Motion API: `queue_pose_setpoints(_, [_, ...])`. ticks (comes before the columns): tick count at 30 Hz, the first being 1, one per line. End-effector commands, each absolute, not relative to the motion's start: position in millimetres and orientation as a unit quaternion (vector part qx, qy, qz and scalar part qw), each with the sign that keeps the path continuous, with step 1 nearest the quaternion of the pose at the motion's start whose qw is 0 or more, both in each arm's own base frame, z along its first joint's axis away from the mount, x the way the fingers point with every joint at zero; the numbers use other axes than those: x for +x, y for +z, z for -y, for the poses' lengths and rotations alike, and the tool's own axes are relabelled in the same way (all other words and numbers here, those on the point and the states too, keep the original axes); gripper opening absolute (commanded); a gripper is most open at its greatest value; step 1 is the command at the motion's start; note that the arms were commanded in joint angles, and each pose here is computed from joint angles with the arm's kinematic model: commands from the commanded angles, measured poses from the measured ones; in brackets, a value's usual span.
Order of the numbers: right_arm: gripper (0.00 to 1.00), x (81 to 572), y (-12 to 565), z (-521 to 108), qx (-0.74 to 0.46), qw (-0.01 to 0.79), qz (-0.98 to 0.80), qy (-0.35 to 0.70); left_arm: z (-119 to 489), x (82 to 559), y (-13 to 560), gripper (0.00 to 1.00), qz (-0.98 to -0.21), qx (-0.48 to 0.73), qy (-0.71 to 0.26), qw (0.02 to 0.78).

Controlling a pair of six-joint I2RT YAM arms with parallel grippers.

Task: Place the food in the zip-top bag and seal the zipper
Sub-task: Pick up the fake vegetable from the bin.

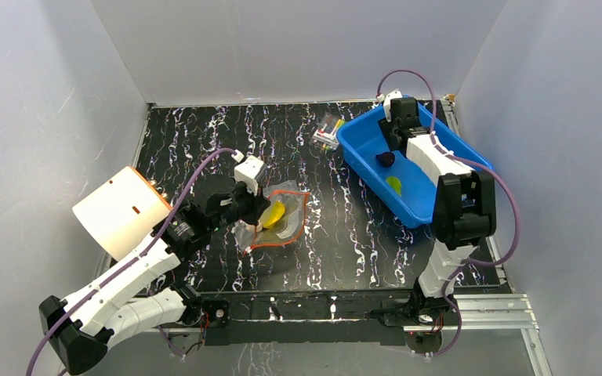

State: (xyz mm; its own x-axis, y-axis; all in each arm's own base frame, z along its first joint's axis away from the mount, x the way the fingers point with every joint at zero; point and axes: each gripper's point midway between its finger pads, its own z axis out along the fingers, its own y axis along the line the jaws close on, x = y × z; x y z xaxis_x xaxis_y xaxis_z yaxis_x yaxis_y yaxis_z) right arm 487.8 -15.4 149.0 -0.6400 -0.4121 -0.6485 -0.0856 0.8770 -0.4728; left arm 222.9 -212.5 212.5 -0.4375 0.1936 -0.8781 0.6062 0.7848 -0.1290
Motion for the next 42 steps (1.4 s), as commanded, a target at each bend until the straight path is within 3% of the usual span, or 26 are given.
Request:
queue_pose_setpoints(1, [0.55, 527, 173, 17, -0.171, 0.455, -0.846, -0.219, 210, 225, 214, 0.00, -0.815, 0.245, -0.215, 0.479])
queue_pose_setpoints(16, [0.59, 575, 138, 28, -0.221, 0.432, -0.844, -0.231, 207, 226, 210, 0.00, -0.819, 0.243, -0.205, 0.477])
queue_pose_setpoints(42, [0.61, 597, 78, 24, -0.282, 0.385, -0.856, -0.198, 210, 226, 202, 0.00, -0.824, 0.248, -0.205, 0.466])
